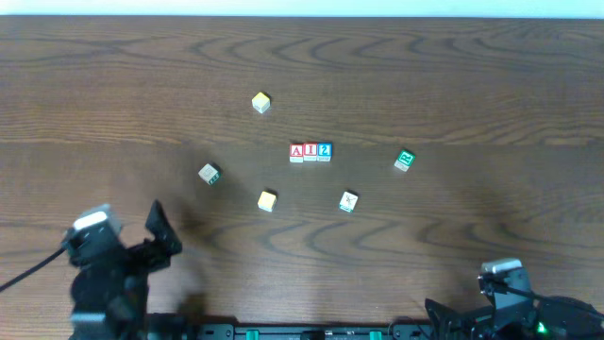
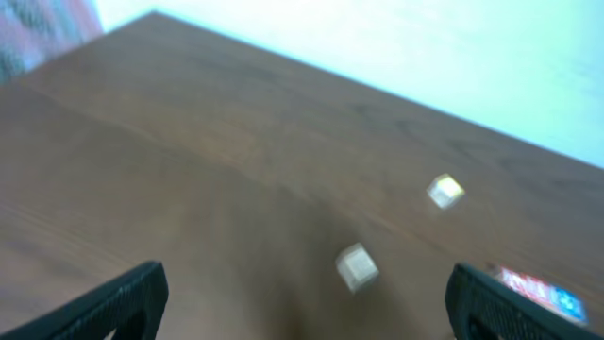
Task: Spell out Ai2
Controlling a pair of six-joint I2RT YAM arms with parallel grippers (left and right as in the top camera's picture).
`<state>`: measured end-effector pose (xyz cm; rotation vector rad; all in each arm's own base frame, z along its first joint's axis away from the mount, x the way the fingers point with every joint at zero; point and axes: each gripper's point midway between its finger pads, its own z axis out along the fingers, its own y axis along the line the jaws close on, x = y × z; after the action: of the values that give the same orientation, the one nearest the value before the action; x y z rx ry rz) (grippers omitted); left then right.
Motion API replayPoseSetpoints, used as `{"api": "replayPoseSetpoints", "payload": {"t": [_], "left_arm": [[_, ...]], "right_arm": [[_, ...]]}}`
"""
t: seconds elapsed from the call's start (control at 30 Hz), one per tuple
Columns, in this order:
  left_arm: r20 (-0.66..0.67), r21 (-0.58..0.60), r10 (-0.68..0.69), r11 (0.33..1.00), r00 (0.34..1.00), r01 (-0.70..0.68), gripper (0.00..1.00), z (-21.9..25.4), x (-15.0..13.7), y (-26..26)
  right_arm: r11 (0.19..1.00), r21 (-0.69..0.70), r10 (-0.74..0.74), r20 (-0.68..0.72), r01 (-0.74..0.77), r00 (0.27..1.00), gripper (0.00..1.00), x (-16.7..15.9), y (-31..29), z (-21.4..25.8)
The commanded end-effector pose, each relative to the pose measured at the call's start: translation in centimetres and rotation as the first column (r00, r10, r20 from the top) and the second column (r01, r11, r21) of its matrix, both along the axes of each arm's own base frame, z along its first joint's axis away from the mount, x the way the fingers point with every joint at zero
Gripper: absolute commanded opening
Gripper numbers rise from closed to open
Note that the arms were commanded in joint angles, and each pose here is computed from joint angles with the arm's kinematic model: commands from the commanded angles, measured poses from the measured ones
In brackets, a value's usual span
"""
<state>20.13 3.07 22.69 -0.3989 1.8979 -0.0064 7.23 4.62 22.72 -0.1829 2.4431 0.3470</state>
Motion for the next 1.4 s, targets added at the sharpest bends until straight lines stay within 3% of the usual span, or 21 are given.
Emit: {"api": "replayPoseSetpoints", "payload": {"t": [0.0, 0.23, 0.57, 1.37], "left_arm": [[-0.039, 0.081, 0.003, 0.997, 0.999, 0.000, 0.96, -4.4, 1.3, 0.6], [-0.056, 0.054, 0.024, 0.998, 0.998, -0.021, 0.95, -10.5, 2.9, 0.9], [-0.096, 0.034, 0.001, 0.999, 0.995, 0.003, 0.95, -13.6, 2.5, 0.5], [0.082, 0.011, -0.073, 0.997, 0.994, 0.073, 0.95, -10.1, 2.8, -0.9]], "right_arm": [[1.000, -0.001, -0.009, 0.001, 0.009, 1.000, 0.99, 0.0, -0.1, 0.0], [1.000, -0.001, -0.009, 0.001, 0.009, 1.000, 0.99, 0.0, -0.1, 0.0], [1.000, -0.001, -0.009, 0.001, 0.009, 1.000, 0.99, 0.0, -0.1, 0.0], [1.000, -0.001, -0.009, 0.001, 0.009, 1.000, 0.99, 0.0, -0.1, 0.0]]}}
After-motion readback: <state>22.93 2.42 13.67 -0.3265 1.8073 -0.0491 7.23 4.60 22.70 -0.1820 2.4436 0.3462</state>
